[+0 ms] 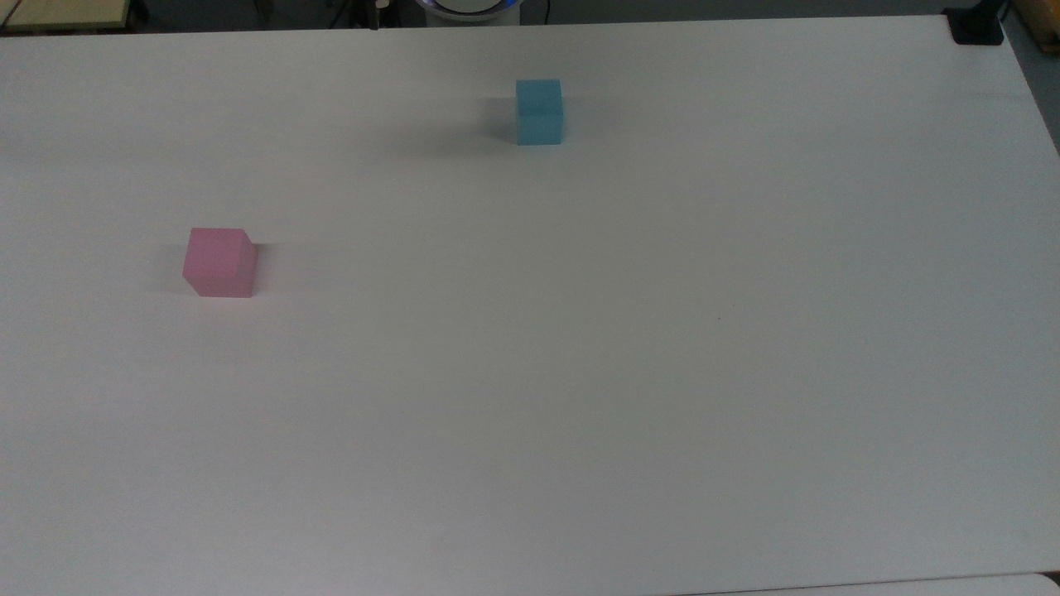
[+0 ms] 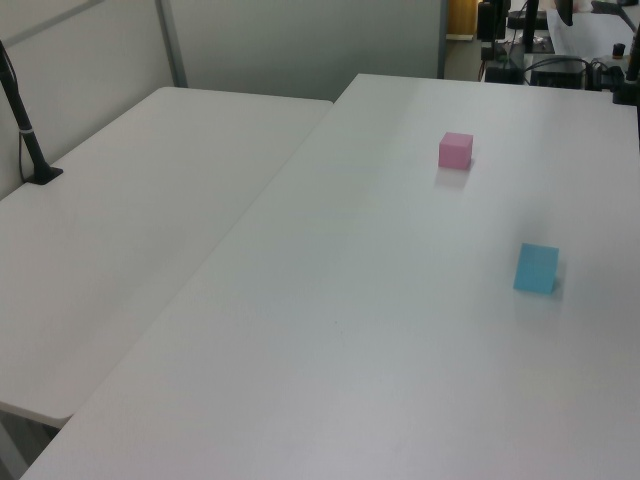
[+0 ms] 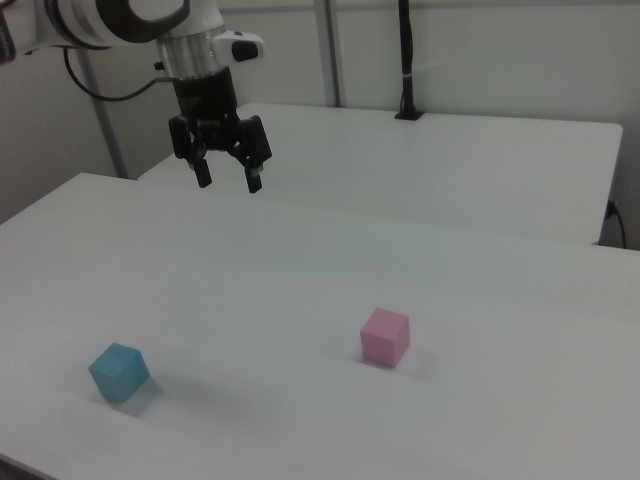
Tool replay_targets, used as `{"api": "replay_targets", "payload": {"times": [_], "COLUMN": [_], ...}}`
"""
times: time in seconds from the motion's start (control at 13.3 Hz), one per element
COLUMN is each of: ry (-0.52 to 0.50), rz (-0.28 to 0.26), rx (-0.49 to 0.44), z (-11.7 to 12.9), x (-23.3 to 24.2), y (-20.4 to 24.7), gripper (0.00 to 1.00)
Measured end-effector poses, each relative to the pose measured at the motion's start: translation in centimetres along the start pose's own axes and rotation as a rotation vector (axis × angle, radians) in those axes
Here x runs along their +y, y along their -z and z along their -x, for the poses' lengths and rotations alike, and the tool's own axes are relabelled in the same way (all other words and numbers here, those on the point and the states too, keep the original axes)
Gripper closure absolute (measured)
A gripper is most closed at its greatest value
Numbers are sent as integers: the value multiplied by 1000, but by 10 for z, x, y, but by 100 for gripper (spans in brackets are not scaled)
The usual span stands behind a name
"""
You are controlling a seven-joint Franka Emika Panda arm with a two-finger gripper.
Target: Put blue cube on pink cube
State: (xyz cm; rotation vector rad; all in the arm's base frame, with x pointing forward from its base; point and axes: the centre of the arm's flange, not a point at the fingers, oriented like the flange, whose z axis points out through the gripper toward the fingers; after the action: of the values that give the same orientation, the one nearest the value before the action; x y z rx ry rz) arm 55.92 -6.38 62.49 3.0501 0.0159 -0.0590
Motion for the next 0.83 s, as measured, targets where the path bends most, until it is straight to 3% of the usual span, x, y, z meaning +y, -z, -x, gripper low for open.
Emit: {"api": "replay_targets", "payload": {"times": [0.3, 0.53, 0.83], "ry": [7, 32, 155], "rz": [-1, -15, -12], "rx": [-3, -15, -58], "z": [15, 49, 97], "x": [-5, -21, -82], "y": [9, 20, 34], "gripper": [0, 0, 0]}}
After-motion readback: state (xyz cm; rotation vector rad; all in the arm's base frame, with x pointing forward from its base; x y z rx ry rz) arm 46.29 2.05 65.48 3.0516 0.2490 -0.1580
